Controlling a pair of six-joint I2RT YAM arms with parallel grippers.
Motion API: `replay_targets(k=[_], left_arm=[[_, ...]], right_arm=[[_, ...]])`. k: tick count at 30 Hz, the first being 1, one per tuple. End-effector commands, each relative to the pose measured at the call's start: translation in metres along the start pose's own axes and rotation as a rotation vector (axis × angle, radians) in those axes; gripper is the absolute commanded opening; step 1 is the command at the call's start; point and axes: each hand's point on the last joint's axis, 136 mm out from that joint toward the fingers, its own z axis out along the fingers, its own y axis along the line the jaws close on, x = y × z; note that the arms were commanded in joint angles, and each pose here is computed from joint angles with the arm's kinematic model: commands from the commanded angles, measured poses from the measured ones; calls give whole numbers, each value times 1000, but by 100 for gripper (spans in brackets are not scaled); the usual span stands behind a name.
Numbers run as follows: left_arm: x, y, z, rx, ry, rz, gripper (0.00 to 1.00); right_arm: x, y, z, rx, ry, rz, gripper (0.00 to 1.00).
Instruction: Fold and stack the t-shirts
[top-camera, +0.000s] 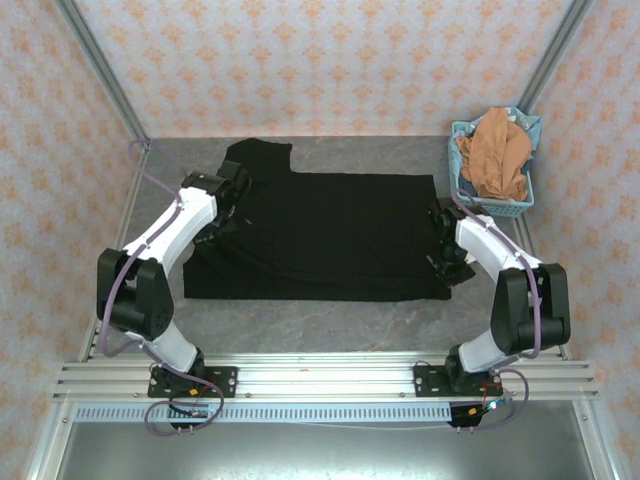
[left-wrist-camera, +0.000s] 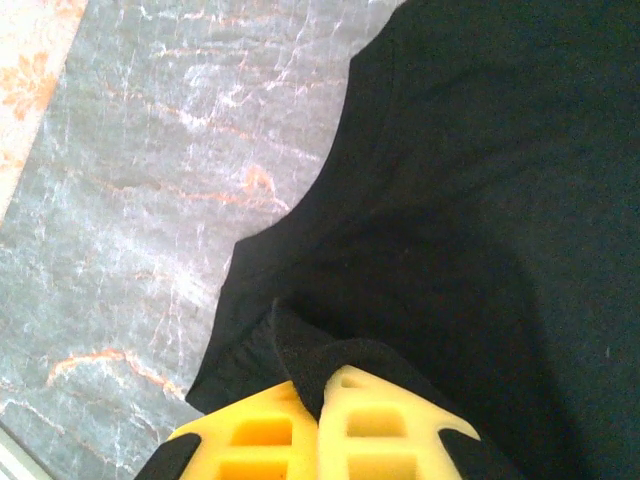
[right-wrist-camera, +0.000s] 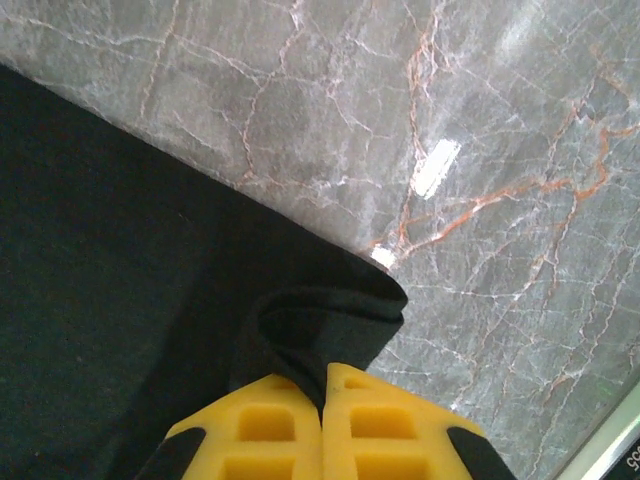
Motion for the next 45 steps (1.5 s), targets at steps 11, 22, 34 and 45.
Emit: replay_targets(k=[11, 22, 34, 45], left_arm=[[-34, -7, 17, -49, -48, -5, 0], [-51, -27, 26, 24, 8, -25, 47], [37, -56, -1, 460, 259, -240, 73], [87, -56, 25, 443, 400, -338, 61]], right_arm=[[-26, 25, 6, 22, -56, 27, 0], [-42, 50, 11, -70, -11, 82, 37], [-3, 59, -5, -315, 151, 56, 71], [-11, 74, 4, -315, 149, 144, 32]])
